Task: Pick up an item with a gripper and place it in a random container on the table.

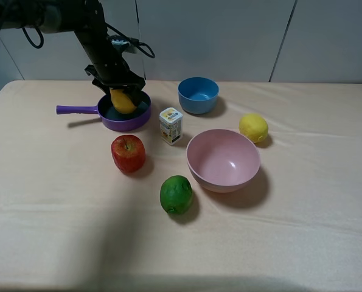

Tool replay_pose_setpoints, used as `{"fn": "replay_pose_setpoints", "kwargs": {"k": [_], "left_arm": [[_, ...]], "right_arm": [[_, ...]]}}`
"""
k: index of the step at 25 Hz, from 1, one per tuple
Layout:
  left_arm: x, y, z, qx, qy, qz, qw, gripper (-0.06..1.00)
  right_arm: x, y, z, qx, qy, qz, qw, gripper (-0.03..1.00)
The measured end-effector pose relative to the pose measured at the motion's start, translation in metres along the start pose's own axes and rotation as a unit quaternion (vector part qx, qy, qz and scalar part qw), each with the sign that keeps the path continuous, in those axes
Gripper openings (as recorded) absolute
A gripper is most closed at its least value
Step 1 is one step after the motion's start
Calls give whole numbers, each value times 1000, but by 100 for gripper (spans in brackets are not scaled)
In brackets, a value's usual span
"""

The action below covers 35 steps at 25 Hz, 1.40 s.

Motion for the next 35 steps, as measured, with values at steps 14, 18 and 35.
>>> {"fn": "replay_pose_setpoints", "kwargs": {"k": [14,18,35], "left_arm": [[3,2,-2,4,0,8,1000,87],[6,12,-4,10,-1,19,1000,87],[13,116,-18,14,33,19,999,87]], "right_arm": [[0,0,0,0,0,0,1000,69],[0,0,0,0,0,0,1000,69],[0,0,0,0,0,0,1000,69]]}}
Point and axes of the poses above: a point on each arm's last joint axis where the gripper is mounted, y pointing back along that axis away from the gripper, z along the wrist's bending axis when the last joint is at zero, x = y × z, the point moved 9 cm from there along -y, pointing out along that axis toward the gripper, and after that the axes turned 13 degrees about -y, right-handed, at the moved point
